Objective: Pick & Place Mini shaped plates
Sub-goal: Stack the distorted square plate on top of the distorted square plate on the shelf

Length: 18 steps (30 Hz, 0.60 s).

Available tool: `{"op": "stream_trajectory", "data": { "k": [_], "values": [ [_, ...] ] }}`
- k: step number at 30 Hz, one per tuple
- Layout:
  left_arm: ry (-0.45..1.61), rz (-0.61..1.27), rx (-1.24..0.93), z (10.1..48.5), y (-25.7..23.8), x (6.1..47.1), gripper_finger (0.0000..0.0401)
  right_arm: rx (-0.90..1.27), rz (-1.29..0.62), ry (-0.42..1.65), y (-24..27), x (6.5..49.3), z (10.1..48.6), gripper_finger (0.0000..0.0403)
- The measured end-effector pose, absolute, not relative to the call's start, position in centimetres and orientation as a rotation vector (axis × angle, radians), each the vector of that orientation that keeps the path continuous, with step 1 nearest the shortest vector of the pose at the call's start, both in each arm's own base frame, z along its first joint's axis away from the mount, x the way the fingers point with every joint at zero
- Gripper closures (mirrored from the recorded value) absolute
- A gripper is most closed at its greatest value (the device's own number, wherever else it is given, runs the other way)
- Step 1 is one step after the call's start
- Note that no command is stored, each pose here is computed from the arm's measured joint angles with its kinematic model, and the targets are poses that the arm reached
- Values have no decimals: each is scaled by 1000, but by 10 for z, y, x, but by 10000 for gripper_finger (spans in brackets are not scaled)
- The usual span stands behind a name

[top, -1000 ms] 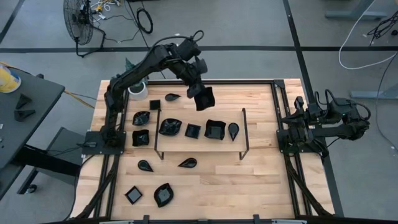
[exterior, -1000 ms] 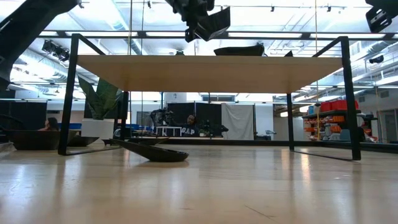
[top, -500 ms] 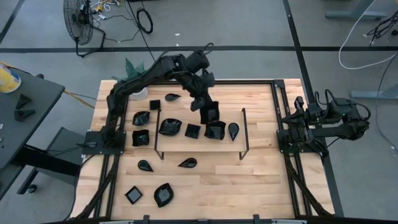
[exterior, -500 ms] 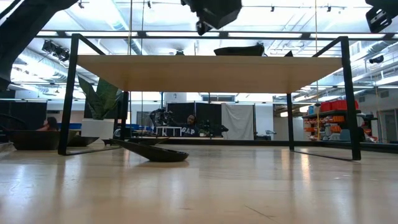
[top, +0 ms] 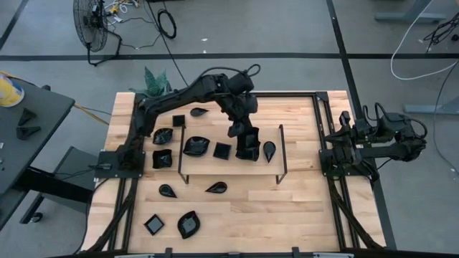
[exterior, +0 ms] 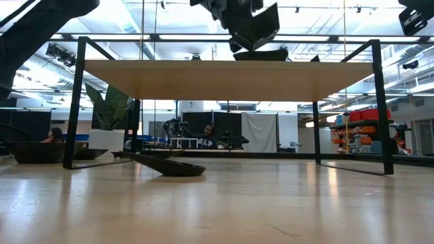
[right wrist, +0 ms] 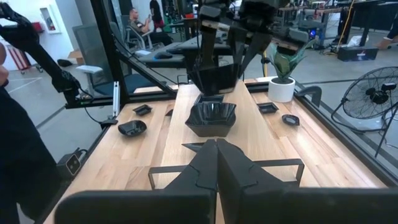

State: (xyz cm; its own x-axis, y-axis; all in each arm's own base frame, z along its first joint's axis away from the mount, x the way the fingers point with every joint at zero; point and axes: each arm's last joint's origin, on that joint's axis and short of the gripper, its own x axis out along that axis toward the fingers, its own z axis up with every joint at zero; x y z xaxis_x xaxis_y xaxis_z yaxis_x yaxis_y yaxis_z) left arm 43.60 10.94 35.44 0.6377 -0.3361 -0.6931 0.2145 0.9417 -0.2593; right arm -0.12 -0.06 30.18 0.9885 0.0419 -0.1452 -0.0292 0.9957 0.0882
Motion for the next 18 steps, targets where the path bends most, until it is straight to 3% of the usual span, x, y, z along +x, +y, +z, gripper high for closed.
{"op": "stream_trajectory", "data": {
  "k": [18],
  "values": [
    [904,-356,-190,330,105,446,399,86,36,147,-1,-1,302,398]
  ]
}}
